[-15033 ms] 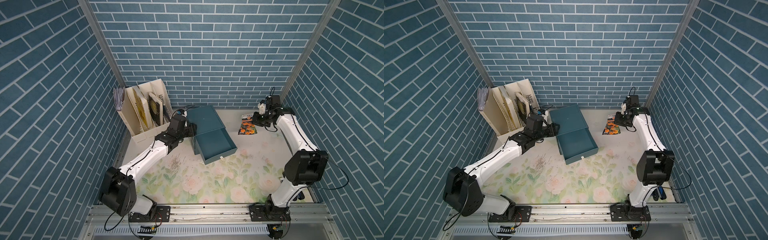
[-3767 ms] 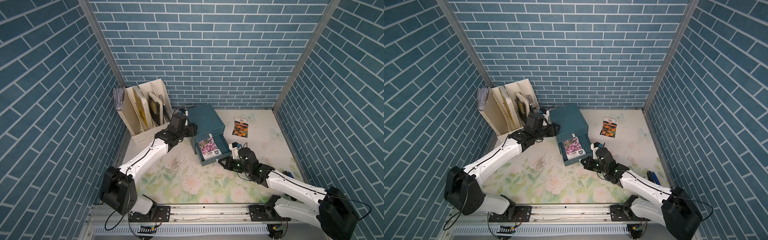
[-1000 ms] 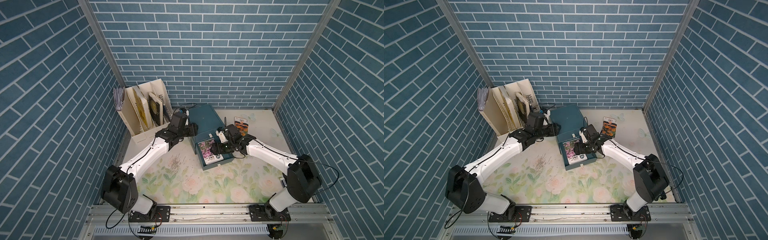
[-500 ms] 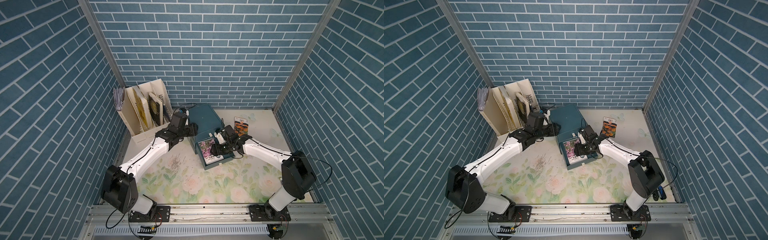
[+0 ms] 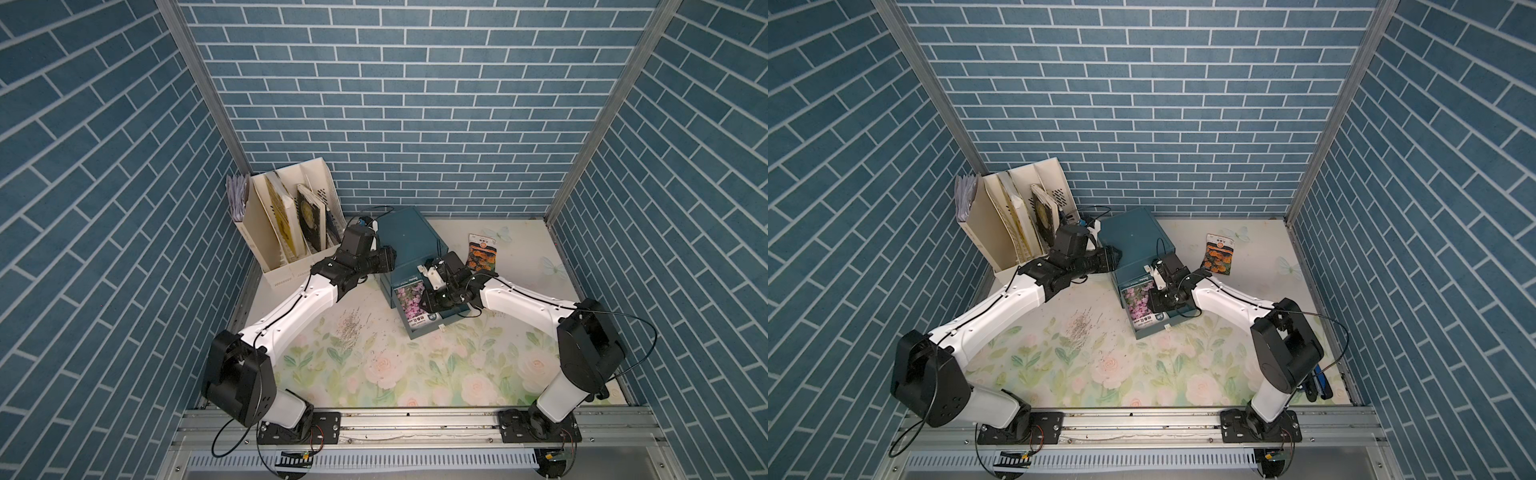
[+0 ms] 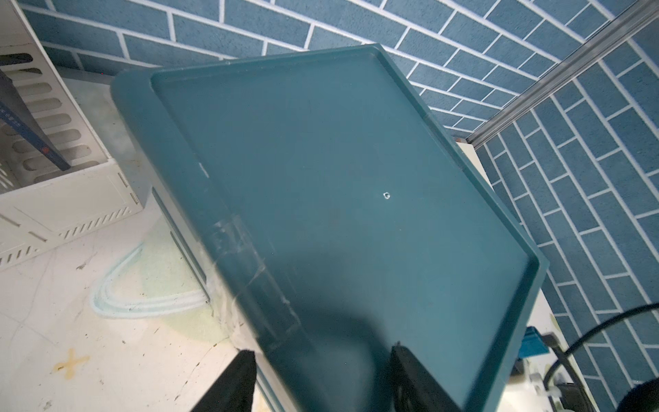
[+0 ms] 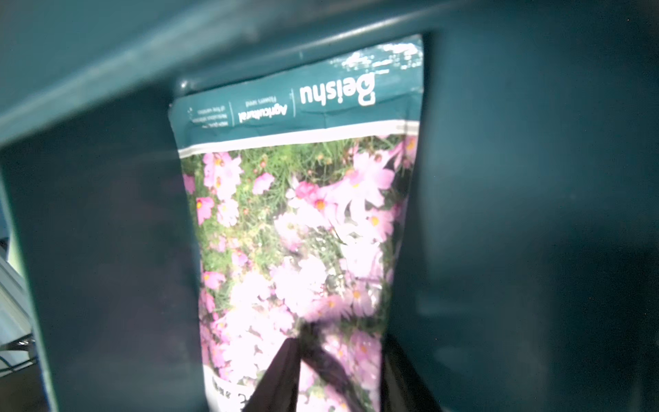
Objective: Take the seed bags out of the drawer
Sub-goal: Pick up the seed packet from the drawer.
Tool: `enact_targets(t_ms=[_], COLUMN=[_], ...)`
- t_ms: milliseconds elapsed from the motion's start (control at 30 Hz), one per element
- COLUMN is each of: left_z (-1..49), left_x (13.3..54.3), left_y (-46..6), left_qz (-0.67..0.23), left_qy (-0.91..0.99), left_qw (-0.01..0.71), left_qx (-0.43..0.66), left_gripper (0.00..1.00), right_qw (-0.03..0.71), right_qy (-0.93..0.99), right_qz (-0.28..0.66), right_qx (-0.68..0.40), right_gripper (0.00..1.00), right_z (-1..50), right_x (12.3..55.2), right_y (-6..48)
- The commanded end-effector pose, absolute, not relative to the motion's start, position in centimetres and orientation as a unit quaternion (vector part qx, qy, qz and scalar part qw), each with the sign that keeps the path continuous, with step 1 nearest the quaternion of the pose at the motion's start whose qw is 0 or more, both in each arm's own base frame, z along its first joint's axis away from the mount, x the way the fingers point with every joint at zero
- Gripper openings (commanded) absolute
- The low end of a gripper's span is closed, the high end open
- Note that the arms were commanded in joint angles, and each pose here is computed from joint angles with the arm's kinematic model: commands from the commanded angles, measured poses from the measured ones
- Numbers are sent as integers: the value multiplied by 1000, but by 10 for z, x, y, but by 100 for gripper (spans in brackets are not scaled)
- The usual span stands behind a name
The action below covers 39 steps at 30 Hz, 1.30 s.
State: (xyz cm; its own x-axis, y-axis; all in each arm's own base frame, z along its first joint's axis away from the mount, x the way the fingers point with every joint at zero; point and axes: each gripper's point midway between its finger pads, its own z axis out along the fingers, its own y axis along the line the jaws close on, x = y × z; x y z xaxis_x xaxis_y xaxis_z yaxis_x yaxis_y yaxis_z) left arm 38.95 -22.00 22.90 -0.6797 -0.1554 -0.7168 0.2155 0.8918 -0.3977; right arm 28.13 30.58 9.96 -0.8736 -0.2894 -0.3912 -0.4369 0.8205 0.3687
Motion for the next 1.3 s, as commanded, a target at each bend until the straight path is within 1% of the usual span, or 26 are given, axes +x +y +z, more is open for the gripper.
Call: enact_targets(t_ms=[0, 167, 200, 567, 833, 1267], left_z=[199, 200, 199, 198, 196, 199], left_x=[379, 378, 378, 377, 377, 376], left_y=[-217, -217, -216, -215, -215, -214], left_qz=[-208, -208, -208, -204, -202, -200], left_qy=[911, 911, 911, 913, 913, 913], left_qw=[355, 356, 356, 353, 352, 354], left_qx=[27, 28, 28, 29, 30, 32], left_gripper=[64, 64, 64, 63, 64, 64], right_qw=[158, 163, 165, 208, 224, 237], right_qy=[938, 938, 938, 931, 927, 931], right_qz=[236, 235, 236, 248, 257, 248], right_qx=[-196, -194, -193, -171, -158, -128], right_gripper=[22, 1, 0, 0, 0, 0], right_z=[95, 98, 99, 140, 168, 196], right_x=[283, 284, 284, 292, 290, 271], right_y=[314, 313, 313, 309, 300, 260])
